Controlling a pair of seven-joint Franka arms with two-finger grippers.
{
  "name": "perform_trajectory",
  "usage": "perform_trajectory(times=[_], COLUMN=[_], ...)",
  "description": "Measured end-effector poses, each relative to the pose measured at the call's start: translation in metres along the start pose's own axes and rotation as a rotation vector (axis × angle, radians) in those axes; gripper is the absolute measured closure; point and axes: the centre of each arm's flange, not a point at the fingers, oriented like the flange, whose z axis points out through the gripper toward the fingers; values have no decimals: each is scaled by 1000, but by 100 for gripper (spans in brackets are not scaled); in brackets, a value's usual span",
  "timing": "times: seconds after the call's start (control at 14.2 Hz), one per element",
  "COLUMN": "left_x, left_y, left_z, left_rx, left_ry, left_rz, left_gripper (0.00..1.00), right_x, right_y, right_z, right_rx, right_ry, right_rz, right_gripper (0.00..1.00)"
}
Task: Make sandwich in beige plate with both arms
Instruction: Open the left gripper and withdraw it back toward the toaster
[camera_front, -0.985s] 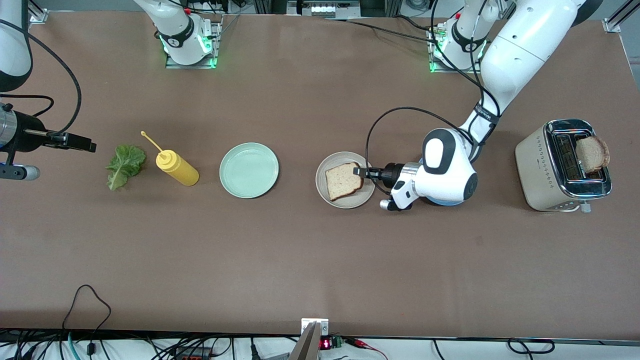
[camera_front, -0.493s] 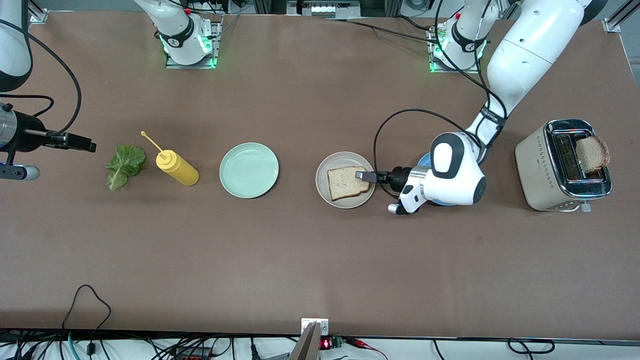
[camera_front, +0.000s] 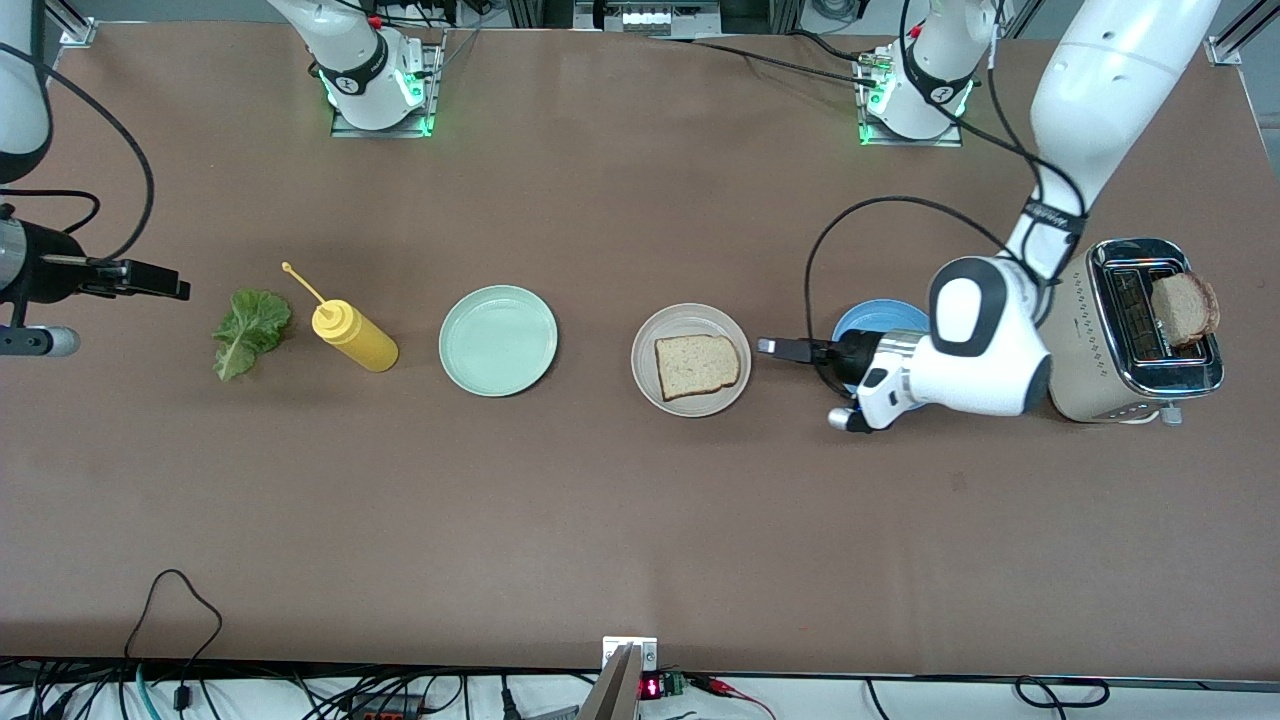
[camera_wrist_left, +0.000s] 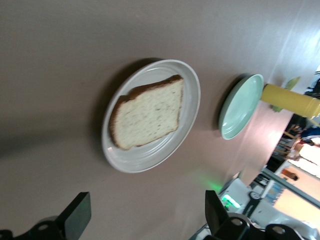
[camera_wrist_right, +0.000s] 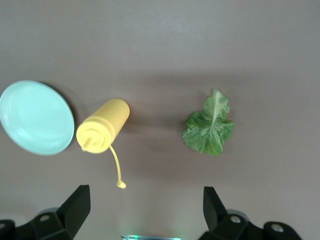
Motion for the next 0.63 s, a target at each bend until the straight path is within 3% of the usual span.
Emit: perform_trajectory(times=[0.28, 0.49, 0.63], left_x=[-9, -14, -20], left_y=[-25, -29, -17], left_z=[-68, -135, -185], left_rx=[243, 395, 544], left_ry=[69, 166, 240], left_rz=[36, 68, 116], left_gripper=[0, 0, 0], right_x=[-17, -25, -30], right_y=[69, 87, 91], right_z=[23, 40, 52], right_rx=[109, 134, 135], right_ry=[-14, -31, -24], right_rz=[-116, -165, -203], right_gripper=[0, 0, 0])
